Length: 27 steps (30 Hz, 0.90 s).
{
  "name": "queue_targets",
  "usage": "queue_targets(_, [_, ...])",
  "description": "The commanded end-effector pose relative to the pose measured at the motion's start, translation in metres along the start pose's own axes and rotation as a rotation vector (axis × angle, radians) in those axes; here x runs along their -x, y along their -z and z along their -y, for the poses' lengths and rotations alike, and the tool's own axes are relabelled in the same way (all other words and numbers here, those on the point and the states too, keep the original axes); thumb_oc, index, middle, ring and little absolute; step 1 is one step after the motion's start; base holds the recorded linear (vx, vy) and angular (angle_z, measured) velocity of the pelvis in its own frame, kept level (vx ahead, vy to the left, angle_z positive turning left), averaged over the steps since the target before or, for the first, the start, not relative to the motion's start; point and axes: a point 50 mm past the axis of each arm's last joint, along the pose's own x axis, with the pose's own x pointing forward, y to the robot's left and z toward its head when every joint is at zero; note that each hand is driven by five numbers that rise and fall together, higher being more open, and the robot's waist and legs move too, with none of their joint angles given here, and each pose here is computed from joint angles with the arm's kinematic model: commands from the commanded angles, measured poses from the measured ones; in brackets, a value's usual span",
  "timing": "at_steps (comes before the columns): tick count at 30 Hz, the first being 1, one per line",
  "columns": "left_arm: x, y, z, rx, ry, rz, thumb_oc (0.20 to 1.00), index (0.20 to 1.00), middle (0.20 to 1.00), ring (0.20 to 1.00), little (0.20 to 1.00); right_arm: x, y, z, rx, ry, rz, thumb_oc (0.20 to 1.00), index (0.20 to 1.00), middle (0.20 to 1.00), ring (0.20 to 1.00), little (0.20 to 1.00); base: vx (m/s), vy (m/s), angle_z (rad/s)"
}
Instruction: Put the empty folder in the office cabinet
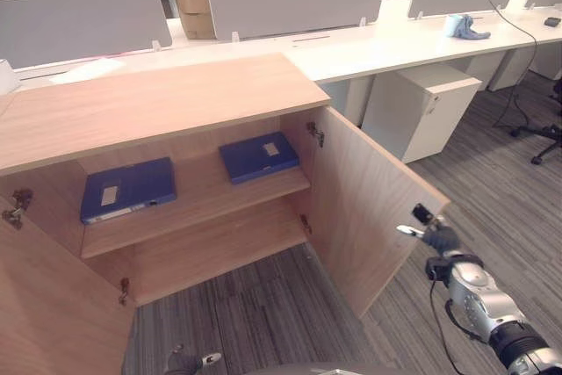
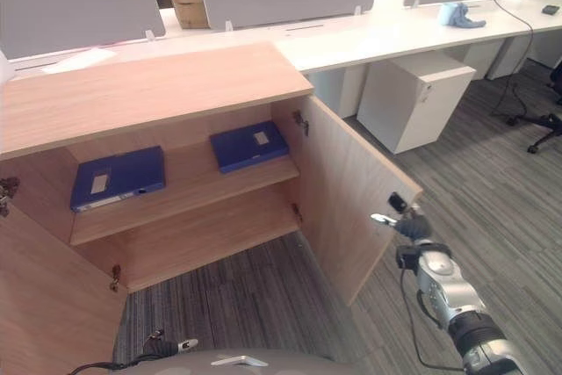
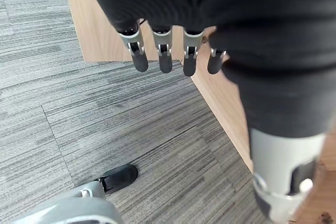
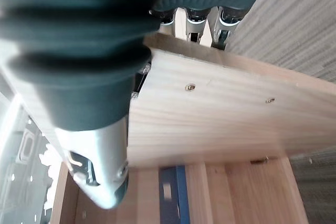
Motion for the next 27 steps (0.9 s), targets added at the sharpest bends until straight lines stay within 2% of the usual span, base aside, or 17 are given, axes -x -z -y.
queue_targets(1, [-0.005, -0.029, -0.022, -0.076, -0.032, 0.086, 1.000, 1.000, 1.000, 1.000, 1.000, -0.028, -0.069, -0.090, 0.073, -0.514, 0.225, 1.000, 1.000, 1.000, 1.000, 1.000, -0.03, -0.031, 0.01])
queue_targets(10, [-0.004, -0.026, -0.020, -0.097, -0.004, 0.082, 1.000, 1.000, 1.000, 1.000, 1.000, -0.012, -0.060, -0.120, 0.195, -0.814, 0.105, 1.000, 1.000, 1.000, 1.000, 1.000, -0.01, -0.030, 0.15])
queue_targets(12, [-0.004, -0.025, -0.019, -0.093, -0.001, 0.084, 1.000, 1.000, 1.000, 1.000, 1.000, -0.010, -0.056, -0.119, 0.182, -0.822, 0.089, 1.000, 1.000, 1.000, 1.000, 1.000, 0.00, -0.040, 0.15])
queue_targets(15, [-0.004, -0.025, -0.019, -0.071, 0.001, 0.084, 1.000, 1.000, 1.000, 1.000, 1.000, -0.013, -0.040, -0.107, 0.127, -0.735, 0.055, 1.000, 1.000, 1.000, 1.000, 1.000, 0.00, -0.037, 0.09])
queue_targets(17, [-0.004, -0.025, -0.018, -0.039, -0.001, 0.086, 1.000, 1.000, 1.000, 1.000, 1.000, -0.018, -0.018, -0.090, 0.088, -0.596, 0.002, 1.000, 1.000, 1.000, 1.000, 1.000, 0.00, -0.018, 0.00])
queue_targets(18, [-0.004, -0.025, -0.018, -0.039, -0.001, 0.086, 1.000, 1.000, 1.000, 1.000, 1.000, -0.018, -0.018, -0.090, 0.088, -0.596, 0.002, 1.000, 1.000, 1.000, 1.000, 1.000, -0.02, -0.038, 0.02])
queue_targets(19, [-0.004, -0.027, -0.019, 0.012, -0.013, 0.100, 1.000, 1.000, 1.000, 1.000, 1.000, -0.023, 0.011, -0.065, 0.071, -0.408, -0.087, 1.000, 1.000, 1.000, 1.000, 1.000, 0.00, 0.000, 0.00])
queue_targets(20, [-0.004, -0.027, -0.019, 0.012, -0.013, 0.100, 1.000, 1.000, 1.000, 1.000, 1.000, -0.023, 0.012, -0.065, 0.071, -0.408, -0.086, 1.000, 1.000, 1.000, 1.000, 1.000, -0.03, -0.050, 0.10])
queue_targets(21, [-0.003, -0.032, -0.022, 0.087, -0.030, 0.128, 1.000, 1.000, 1.000, 1.000, 1.000, -0.019, 0.056, -0.034, 0.063, -0.160, -0.245, 1.000, 1.000, 1.000, 1.000, 1.000, -0.02, -0.041, 0.08])
queue_targets(23, [-0.002, -0.036, -0.030, 0.154, -0.071, 0.162, 1.000, 1.000, 1.000, 1.000, 1.000, 0.000, 0.099, -0.006, 0.067, 0.065, -0.429, 1.000, 1.000, 1.000, 1.000, 1.000, -0.02, -0.042, 0.11])
queue_targets(25, [-0.002, -0.036, -0.030, 0.153, -0.071, 0.162, 1.000, 1.000, 1.000, 1.000, 1.000, 0.000, 0.099, -0.007, 0.067, 0.065, -0.429, 1.000, 1.000, 1.000, 1.000, 1.000, -0.02, -0.030, 0.26])
queue_targets(26, [0.004, -0.036, -0.068, 0.289, -0.236, 0.201, 1.000, 1.000, 1.000, 1.000, 1.000, 0.061, 0.158, 0.036, 0.064, 0.481, -0.798, 1.000, 1.000, 1.000, 1.000, 1.000, -0.04, -0.044, 0.24])
queue_targets(27, [0.004, -0.036, -0.068, 0.289, -0.236, 0.201, 1.000, 1.000, 1.000, 1.000, 1.000, 0.061, 0.158, 0.036, 0.064, 0.481, -0.797, 1.000, 1.000, 1.000, 1.000, 1.000, -0.04, -0.046, 0.03])
